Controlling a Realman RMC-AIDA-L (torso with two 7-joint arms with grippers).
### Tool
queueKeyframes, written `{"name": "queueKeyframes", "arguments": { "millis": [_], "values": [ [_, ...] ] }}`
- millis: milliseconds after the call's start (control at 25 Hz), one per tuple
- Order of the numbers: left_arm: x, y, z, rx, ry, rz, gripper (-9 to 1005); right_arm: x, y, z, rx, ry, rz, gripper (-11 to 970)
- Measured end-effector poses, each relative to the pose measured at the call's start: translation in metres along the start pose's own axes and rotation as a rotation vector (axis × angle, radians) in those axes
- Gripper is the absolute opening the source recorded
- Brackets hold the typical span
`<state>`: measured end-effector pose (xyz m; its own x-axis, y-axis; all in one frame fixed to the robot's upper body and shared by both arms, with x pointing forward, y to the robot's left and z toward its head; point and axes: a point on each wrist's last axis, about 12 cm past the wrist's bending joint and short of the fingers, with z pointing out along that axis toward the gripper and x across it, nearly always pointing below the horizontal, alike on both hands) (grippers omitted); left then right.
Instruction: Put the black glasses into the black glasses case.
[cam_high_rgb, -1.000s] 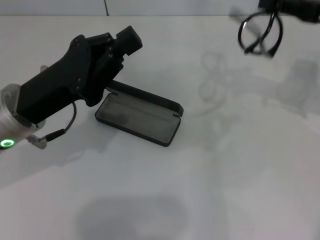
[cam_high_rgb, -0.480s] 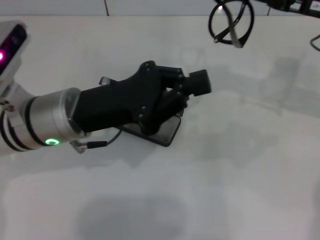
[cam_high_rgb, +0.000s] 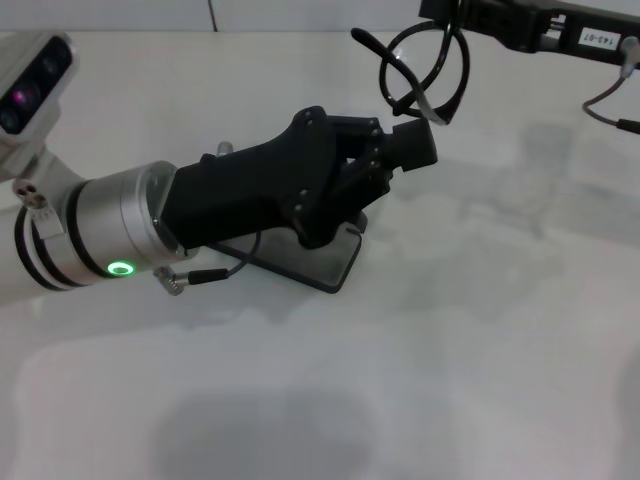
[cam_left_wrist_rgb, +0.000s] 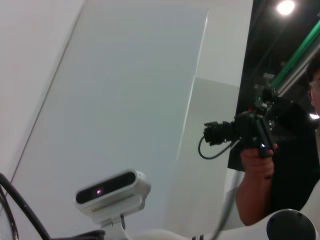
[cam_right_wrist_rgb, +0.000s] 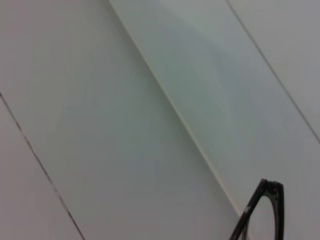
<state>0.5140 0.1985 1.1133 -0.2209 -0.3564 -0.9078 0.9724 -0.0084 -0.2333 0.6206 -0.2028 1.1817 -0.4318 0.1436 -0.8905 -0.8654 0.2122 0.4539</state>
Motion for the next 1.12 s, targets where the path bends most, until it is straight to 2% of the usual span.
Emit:
{"name": "queueKeyframes", "arguments": {
  "millis": [560,1120],
  "values": [
    [-0.002,0.007,0.008,-0.009,0.006,-0.005,1,0.008,0.007,0.024,-0.07,0.017,-0.037,110],
    [-0.003,0.012,0.012,-0.023,0.01,0.003,1,0.011,0.017,0.022,-0.154,0.019,-0.146,110]
  ]
}}
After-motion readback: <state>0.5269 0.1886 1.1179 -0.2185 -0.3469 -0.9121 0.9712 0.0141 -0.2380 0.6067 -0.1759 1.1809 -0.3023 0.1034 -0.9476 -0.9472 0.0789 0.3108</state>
